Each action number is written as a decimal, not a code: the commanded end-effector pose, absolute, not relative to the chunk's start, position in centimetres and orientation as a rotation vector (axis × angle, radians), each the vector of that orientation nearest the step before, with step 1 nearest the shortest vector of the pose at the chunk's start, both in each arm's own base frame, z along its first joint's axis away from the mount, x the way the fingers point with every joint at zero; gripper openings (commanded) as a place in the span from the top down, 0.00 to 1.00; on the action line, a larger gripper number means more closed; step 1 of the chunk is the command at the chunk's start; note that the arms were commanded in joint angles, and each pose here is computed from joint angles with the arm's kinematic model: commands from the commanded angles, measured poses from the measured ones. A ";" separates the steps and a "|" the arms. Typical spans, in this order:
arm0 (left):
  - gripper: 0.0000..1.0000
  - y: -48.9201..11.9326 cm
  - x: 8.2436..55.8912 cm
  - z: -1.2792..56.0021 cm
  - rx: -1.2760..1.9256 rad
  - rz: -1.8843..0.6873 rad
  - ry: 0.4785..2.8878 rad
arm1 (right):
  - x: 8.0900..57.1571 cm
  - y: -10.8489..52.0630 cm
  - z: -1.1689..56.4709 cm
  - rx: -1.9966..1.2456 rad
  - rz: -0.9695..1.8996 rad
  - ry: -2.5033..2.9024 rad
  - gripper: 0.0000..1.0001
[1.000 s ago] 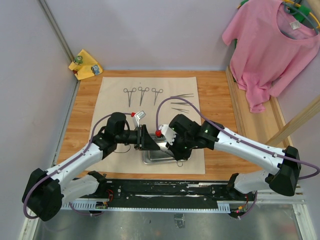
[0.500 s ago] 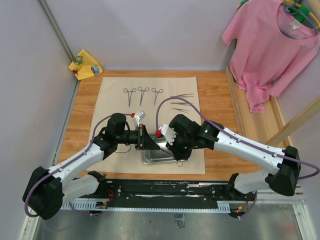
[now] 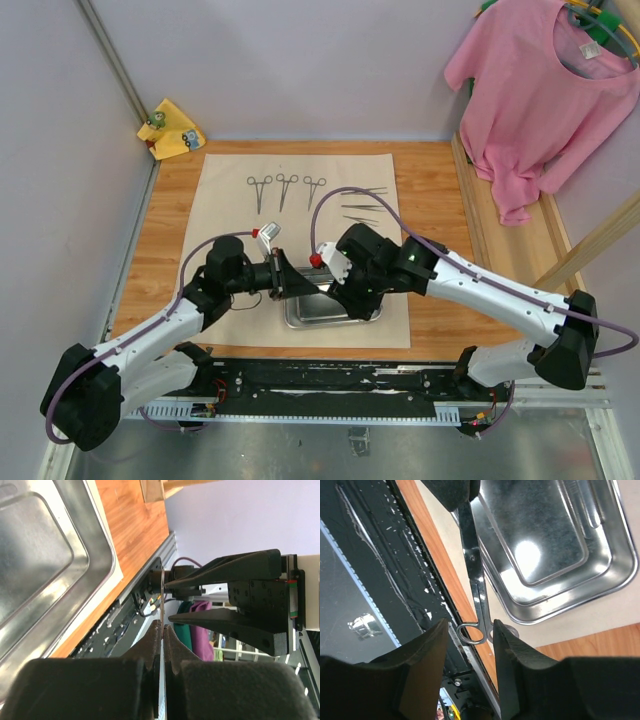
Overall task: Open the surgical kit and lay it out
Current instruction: Pick up the medical item from the container, then place the medical item in the surgical kit.
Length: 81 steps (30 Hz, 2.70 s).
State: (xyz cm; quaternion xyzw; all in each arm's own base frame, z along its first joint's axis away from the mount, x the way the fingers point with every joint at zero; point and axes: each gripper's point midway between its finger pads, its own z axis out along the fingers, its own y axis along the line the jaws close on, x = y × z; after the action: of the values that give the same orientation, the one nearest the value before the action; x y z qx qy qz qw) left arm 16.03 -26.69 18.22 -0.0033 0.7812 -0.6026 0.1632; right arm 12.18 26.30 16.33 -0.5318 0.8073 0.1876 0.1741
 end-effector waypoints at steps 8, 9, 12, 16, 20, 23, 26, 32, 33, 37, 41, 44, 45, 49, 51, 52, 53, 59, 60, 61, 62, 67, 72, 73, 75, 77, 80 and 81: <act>1.00 -26.4 19.9 21.1 -0.130 -1.654 2.037 | 17.8 21.0 20.7 -1.055 0.368 2.368 0.54; 1.00 -26.3 20.6 21.4 -0.158 -1.644 2.010 | 18.4 20.2 21.3 -0.994 0.339 2.364 0.54; 1.00 -25.5 23.9 22.5 -0.257 -1.560 1.933 | 20.0 17.9 22.9 -0.816 0.323 2.356 0.54; 0.99 -23.2 29.3 23.7 -0.454 -1.430 1.785 | 20.3 16.7 24.1 -0.715 0.346 2.330 0.54; 0.99 -20.2 33.3 24.6 -0.654 -1.332 1.611 | 19.8 16.5 24.0 -0.705 0.372 2.339 0.54; 1.00 -17.0 35.5 25.6 -0.788 -1.269 1.449 | 19.4 16.5 23.8 -0.691 0.389 2.349 0.53; 1.00 -13.5 36.9 25.5 -0.927 -1.184 1.293 | 19.2 16.7 23.5 -0.675 0.428 2.359 0.53; 1.00 -7.1 38.3 23.7 -1.176 -0.981 1.044 | 18.9 17.5 22.5 -0.682 0.503 2.387 0.54; 1.00 -6.1 38.4 23.0 -1.221 -0.939 1.014 | 18.9 17.5 22.5 -0.683 0.510 2.391 0.54; 0.99 -3.0 38.8 20.3 -1.353 -0.793 0.913 | 19.1 17.7 22.0 -0.678 0.550 2.403 0.54; 1.00 -1.2 39.3 18.4 -1.409 -0.716 0.859 | 19.4 18.1 21.1 -0.686 0.593 2.429 0.54; 1.00 -0.1 39.9 16.5 -1.442 -0.678 0.849 | 19.5 18.4 20.6 -0.702 0.628 2.449 0.55; 1.00 0.2 40.1 16.0 -1.448 -0.678 0.847 | 19.6 18.5 20.3 -0.704 0.633 2.459 0.55; 1.00 1.3 41.7 14.6 -1.440 -0.702 0.845 | 19.8 18.9 19.6 -0.716 0.668 2.474 0.55; 1.00 1.4 42.5 13.6 -1.443 -0.715 0.858 | 20.0 19.2 19.5 -0.714 0.697 2.471 0.56; 1.00 1.4 42.8 13.3 -1.444 -0.717 0.858 | 20.1 19.4 19.5 -0.710 0.706 2.473 0.56; 0.99 1.3 43.2 12.9 -1.444 -0.712 0.867 | 20.1 19.5 19.5 -0.710 0.716 2.474 0.56; 1.00 1.0 45.5 10.9 -1.444 -0.703 0.935 | 20.2 20.0 19.2 -0.703 0.754 2.493 0.57; 1.00 0.9 45.8 10.2 -1.453 -0.697 0.958 | 20.1 20.1 19.1 -0.705 0.760 2.494 0.57; 1.00 0.9 46.1 9.7 -1.460 -0.691 0.976 | 20.1 20.2 18.9 -0.703 0.766 2.498 0.57; 1.00 0.7 46.3 9.3 -1.463 -0.687 0.995 | 20.1 20.2 18.8 -0.701 0.769 2.502 0.57; 1.00 0.6 47.6 8.0 -1.470 -0.710 1.037 | 20.1 20.6 18.4 -0.702 0.797 2.516 0.59; 1.00 0.3 48.4 6.8 -1.478 -0.737 1.073 | 20.0 20.8 18.0 -0.704 0.818 2.523 0.60; 1.00 0.3 48.4 6.7 -1.483 -0.736 1.074 | 20.0 20.9 18.0 -0.705 0.821 2.525 0.60; 1.00 0.4 48.4 6.4 -1.483 -0.731 1.080 | 19.9 20.9 17.8 -0.708 0.829 2.531 0.61; 1.00 0.5 48.6 6.1 -1.487 -0.737 1.086 | 19.8 21.0 17.7 -0.709 0.830 2.534 0.61; 1.00 0.5 48.8 5.8 -1.492 -0.754 1.085 | 19.8 21.1 17.5 -0.710 0.840 2.537 0.61; 1.00 0.5 48.8 5.7 -1.493 -0.756 1.084 | 19.9 21.1 17.5 -0.709 0.839 2.537 0.61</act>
State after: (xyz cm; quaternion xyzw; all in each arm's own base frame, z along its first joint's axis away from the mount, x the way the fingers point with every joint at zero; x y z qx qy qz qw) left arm 48.24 0.28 5.83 -0.6292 0.4612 -0.3084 0.5444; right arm 19.74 21.09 17.84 -0.2626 0.8998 0.2894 0.1938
